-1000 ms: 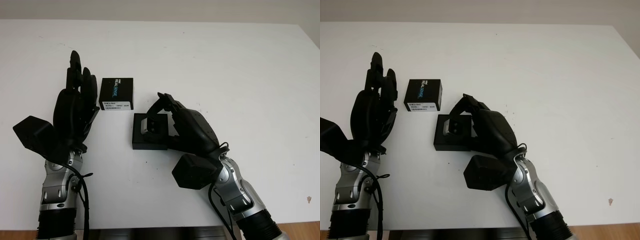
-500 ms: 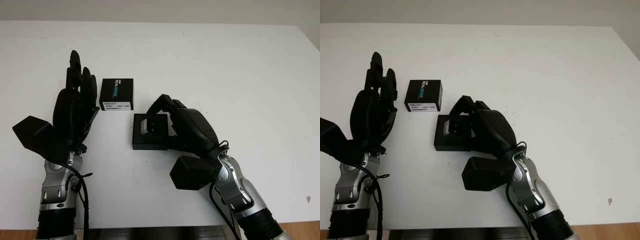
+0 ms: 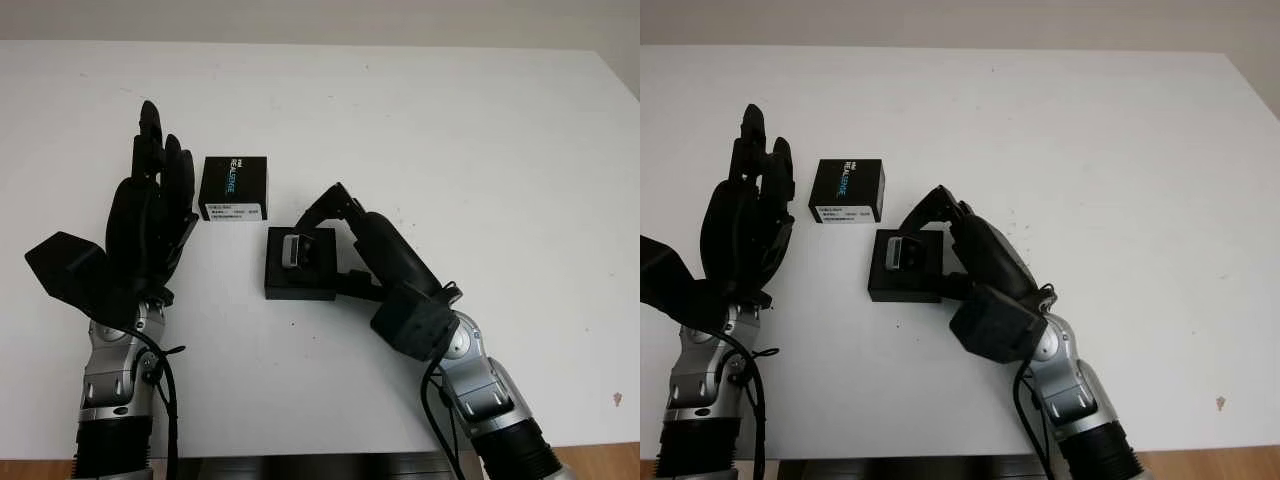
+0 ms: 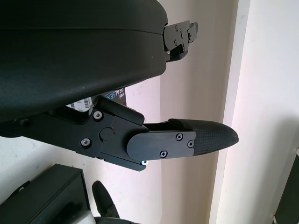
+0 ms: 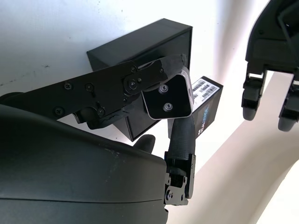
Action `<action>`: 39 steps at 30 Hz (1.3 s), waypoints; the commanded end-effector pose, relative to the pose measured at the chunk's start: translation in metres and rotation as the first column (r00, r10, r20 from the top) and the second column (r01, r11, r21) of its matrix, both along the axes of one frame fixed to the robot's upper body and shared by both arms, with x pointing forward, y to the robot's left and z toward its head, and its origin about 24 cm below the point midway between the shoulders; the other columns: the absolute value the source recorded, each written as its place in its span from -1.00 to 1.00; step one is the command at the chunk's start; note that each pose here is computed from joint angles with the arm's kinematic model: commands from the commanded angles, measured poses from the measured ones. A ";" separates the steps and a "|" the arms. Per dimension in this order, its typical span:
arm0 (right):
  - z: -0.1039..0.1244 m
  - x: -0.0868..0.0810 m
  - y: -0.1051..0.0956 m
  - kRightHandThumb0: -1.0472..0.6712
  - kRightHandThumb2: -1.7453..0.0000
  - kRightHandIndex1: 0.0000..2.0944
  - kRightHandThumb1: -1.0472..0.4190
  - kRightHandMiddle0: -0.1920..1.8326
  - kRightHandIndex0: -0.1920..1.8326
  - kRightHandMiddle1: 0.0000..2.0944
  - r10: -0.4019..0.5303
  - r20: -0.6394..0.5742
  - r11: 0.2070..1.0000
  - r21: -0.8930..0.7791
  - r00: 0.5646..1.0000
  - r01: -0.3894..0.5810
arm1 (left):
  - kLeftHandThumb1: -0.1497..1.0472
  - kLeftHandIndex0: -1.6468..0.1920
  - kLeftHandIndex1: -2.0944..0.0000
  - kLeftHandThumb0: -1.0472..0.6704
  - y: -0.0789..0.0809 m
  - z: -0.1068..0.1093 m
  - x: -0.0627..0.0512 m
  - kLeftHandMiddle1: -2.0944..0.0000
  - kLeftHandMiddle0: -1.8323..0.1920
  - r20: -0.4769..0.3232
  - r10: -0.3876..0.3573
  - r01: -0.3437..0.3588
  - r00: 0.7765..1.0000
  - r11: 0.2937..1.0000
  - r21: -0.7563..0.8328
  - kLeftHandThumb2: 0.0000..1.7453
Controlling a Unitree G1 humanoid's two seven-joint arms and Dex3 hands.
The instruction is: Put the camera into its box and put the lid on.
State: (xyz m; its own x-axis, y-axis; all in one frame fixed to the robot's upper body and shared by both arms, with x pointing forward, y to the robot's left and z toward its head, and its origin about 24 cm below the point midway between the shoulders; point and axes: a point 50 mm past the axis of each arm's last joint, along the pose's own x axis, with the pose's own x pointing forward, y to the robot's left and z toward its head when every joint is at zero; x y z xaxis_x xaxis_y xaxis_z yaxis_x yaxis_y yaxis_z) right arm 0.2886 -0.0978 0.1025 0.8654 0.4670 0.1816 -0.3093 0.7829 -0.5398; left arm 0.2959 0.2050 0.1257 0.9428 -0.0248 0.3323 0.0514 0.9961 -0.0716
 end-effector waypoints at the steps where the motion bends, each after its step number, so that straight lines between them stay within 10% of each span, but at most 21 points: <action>1: 0.009 0.001 0.002 -0.15 0.92 0.00 -1.00 -0.80 -0.92 0.87 0.008 0.020 0.999 0.039 1.000 -0.009 | 1.00 1.00 1.00 -0.64 0.000 0.001 0.000 1.00 1.00 0.007 0.002 -0.003 1.000 1.000 0.002 -0.49; 39: 0.089 0.031 -0.034 -0.25 0.94 -0.50 -0.97 -0.69 -0.78 0.86 0.217 -0.376 0.975 0.136 0.901 -0.178 | 1.00 1.00 1.00 -0.64 -0.005 -0.001 0.000 1.00 1.00 -0.006 -0.005 0.005 1.000 1.000 0.002 -0.48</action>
State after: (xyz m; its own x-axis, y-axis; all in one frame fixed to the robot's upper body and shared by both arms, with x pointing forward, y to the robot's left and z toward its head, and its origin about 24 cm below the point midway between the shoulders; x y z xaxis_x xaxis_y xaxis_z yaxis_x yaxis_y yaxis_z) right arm 0.3182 -0.1325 0.1866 0.7731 0.6273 -0.0938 -0.6276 0.7354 -0.2556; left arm 0.2966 0.2009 0.1234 0.9479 -0.0259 0.3176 0.0513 0.9961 -0.0720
